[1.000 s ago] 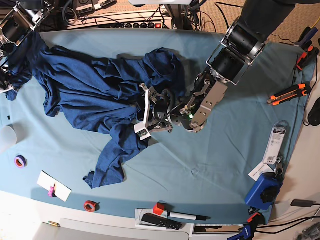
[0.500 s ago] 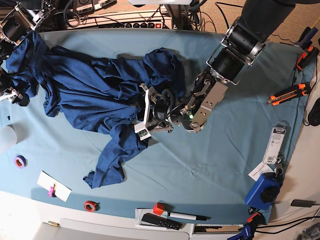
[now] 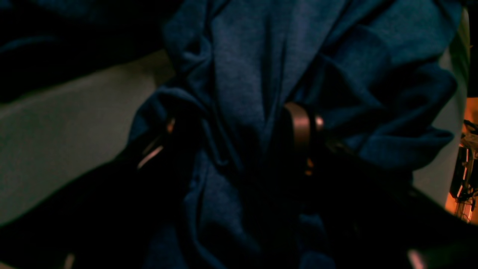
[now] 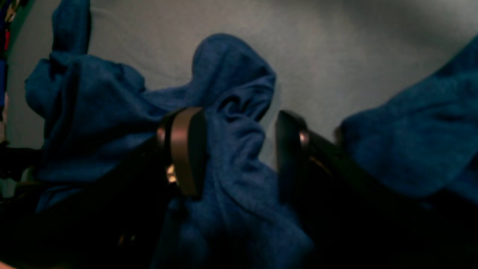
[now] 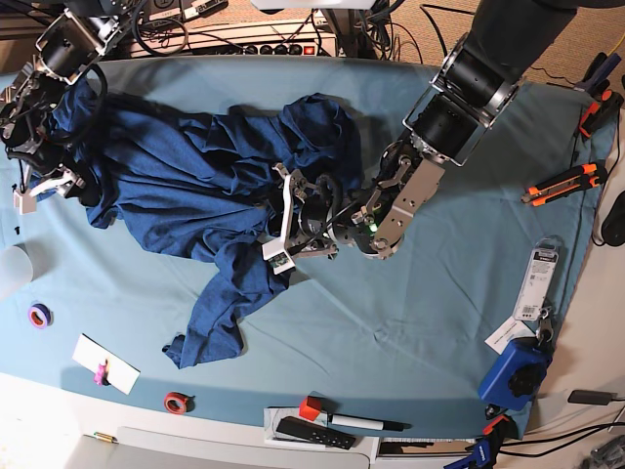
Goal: Layout the t-shirt on the table in an organized manner, then fold the t-shirt properly
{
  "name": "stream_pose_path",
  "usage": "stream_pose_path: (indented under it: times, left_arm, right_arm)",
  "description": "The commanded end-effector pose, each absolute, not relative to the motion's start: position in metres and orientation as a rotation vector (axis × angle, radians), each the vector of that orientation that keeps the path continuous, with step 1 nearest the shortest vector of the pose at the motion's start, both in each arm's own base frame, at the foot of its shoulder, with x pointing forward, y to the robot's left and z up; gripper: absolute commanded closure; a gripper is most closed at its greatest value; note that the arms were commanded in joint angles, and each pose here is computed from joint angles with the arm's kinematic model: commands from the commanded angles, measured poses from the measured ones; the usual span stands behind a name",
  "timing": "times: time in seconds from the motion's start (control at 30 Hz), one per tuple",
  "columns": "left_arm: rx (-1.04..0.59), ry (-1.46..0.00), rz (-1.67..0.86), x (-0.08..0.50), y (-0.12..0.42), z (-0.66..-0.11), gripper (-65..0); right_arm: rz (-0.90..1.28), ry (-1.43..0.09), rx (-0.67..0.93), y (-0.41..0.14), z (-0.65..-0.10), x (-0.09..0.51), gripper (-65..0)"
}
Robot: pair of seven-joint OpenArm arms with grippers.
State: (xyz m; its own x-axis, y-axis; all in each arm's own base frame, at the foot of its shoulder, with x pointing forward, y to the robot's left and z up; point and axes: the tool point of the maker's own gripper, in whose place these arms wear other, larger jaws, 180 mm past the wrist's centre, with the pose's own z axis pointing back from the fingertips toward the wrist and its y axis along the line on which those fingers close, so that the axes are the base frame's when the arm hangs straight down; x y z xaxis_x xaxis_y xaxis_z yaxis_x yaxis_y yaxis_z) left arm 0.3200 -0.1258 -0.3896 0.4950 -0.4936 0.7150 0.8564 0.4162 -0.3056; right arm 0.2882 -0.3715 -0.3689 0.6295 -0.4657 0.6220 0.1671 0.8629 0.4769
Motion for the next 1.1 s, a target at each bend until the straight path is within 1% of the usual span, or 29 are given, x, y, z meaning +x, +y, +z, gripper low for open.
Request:
stream_pose_path:
  times: [0.0,0.33,0.37,0.4,0.47,0.5,0.63,0.77,0.87,0.97,1.07]
  left_arm:
    - [-0.677,-0.571,-0.935,0.324,-0.121,-0.39,-33.0]
    - [-0.678,-0.571,-0.935,0.324,-0.121,-0.39,-33.0]
    - [-0.677,-0.571,-0.935,0.324,-0.121,-0.39,-33.0]
    - [-0.677,-0.571,-0.935,0.324,-0.121,-0.39,-33.0]
    - [-0.677,-0.572,-0.935,0.325,-0.121,-0.39,-33.0]
    - [-0.677,-0.573,-0.934,0.325,-0.121,-0.389,-33.0]
    - [-0.68,-0.659,-0.802,0.353,-0.113,-0.375,-33.0]
    - [-0.797,-0.725,-0.623,0.381,-0.09,-0.347,-33.0]
    - [-0.939,-0.706,-0.528,0.385,-0.069,-0.326,-33.0]
    - [-1.096,-0.676,-0.47,0.378,-0.049,-0.307,-33.0]
    - [-1.194,-0.594,-0.484,0.361,-0.034,-0.3,-33.0]
  right_arm:
    - [-0.359,-0.885,0.386,-0.38,-0.349,0.299,-30.0]
    - [-0.381,-0.856,0.437,-0.354,-0.37,0.299,-30.0]
    - [-0.382,-0.852,0.434,-0.352,-0.373,0.299,-28.1]
    - [-0.381,-0.846,0.427,-0.352,-0.375,0.298,-22.0]
    - [-0.38,-0.849,0.422,-0.355,-0.373,0.298,-2.5]
    - [-0.378,-0.857,0.418,-0.357,-0.37,0.299,0.0]
    - [-0.345,-0.908,0.369,-0.379,-0.346,0.309,0.0]
    - [-0.313,-0.959,0.294,-0.41,-0.312,0.318,0.0]
    - [-0.296,-0.994,0.249,-0.428,-0.29,0.323,0.0]
    - [-0.288,-1.01,0.227,-0.436,-0.279,0.324,0.0]
    - [-0.29,-1.017,0.225,-0.437,-0.278,0.325,0.0]
